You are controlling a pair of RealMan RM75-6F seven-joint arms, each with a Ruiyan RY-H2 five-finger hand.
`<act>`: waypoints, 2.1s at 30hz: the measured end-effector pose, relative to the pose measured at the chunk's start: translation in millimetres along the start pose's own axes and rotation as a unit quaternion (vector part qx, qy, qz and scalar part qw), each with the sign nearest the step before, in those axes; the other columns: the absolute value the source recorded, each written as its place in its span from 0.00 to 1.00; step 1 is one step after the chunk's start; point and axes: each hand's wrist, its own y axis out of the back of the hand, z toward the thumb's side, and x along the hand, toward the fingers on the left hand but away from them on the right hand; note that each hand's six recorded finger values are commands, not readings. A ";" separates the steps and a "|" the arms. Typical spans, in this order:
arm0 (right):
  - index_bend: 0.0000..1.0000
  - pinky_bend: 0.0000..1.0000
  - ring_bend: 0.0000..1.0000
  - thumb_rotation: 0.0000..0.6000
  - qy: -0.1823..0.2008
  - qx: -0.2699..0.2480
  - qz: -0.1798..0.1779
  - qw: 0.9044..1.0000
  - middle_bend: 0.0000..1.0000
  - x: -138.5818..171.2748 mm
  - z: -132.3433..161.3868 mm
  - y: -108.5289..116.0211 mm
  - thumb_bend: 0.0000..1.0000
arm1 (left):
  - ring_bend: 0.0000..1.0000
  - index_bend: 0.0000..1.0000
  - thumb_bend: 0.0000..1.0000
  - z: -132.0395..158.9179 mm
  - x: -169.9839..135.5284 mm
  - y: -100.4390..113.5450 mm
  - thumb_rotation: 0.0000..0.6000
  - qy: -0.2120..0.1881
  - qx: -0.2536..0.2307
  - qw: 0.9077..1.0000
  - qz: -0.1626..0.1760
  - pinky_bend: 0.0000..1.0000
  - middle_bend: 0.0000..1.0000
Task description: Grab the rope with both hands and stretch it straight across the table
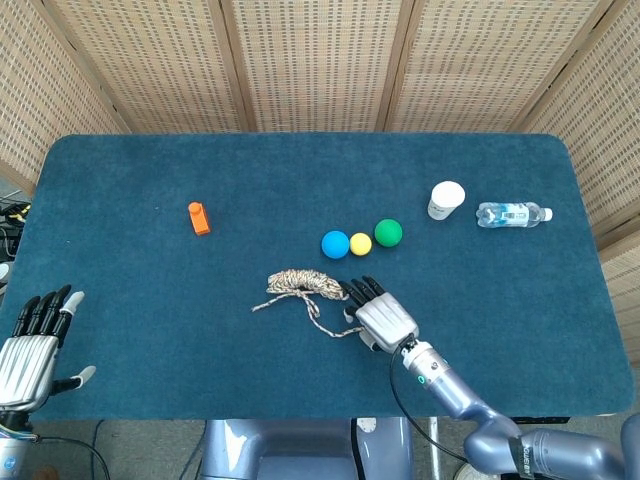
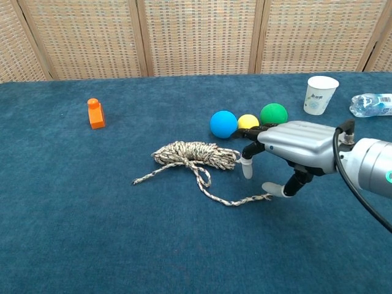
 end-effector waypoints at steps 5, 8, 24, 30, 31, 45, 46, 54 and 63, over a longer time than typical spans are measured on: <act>0.42 0.00 0.00 1.00 -0.011 -0.028 0.011 0.999 0.00 -7.1 5.4 -10.5 0.40 | 0.00 0.00 0.00 -1.0 1.0 0.0 1.00 0.001 -0.001 1.000 -0.001 0.00 0.00; 0.43 0.00 0.00 1.00 -0.017 -0.029 0.013 0.999 0.00 -11.5 7.3 -16.2 0.41 | 0.00 0.00 0.00 -0.9 1.0 -0.1 1.00 0.001 -0.001 1.000 -0.002 0.00 0.00; 0.47 0.00 0.00 1.00 -0.039 -0.021 0.006 0.999 0.00 -21.2 5.3 -33.3 0.36 | 0.00 0.00 0.00 -2.5 1.9 -0.3 1.00 0.002 -0.002 1.000 -0.006 0.00 0.00; 0.49 0.00 0.00 1.00 -0.038 -0.014 0.003 0.999 0.00 -21.3 4.9 -38.1 0.36 | 0.00 0.00 0.00 -2.1 1.9 -0.6 1.00 0.002 -0.002 1.000 -0.007 0.00 0.00; 0.49 0.00 0.00 1.00 -0.038 -0.013 0.002 0.999 0.00 -21.4 4.9 -38.6 0.36 | 0.00 0.00 0.00 -2.0 1.9 -0.7 1.00 0.002 -0.002 1.000 -0.007 0.00 0.00; 0.50 0.00 0.00 1.00 -0.041 -0.006 0.007 0.999 0.00 -25.0 5.5 -42.5 0.38 | 0.00 0.00 0.00 -2.5 2.0 -0.7 1.00 0.002 -0.003 1.000 -0.008 0.00 0.00; 0.50 0.00 0.00 1.00 -0.041 -0.004 0.007 0.999 0.00 -25.1 5.5 -43.1 0.38 | 0.00 0.00 0.00 -2.7 2.1 -0.6 1.00 0.002 -0.003 1.000 -0.008 0.00 0.00; 0.58 0.00 0.00 1.00 -0.042 0.004 0.005 0.999 0.00 -26.9 5.5 -44.0 0.43 | 0.00 0.00 0.00 -2.7 2.7 -1.3 1.00 0.002 -0.004 1.000 -0.010 0.00 0.00; 0.64 0.00 0.00 1.00 -0.038 0.005 -0.009 0.999 0.00 -27.7 8.2 -38.7 0.51 | 0.00 0.00 0.00 -2.3 3.7 -2.4 1.00 0.002 -0.004 1.000 -0.013 0.00 0.00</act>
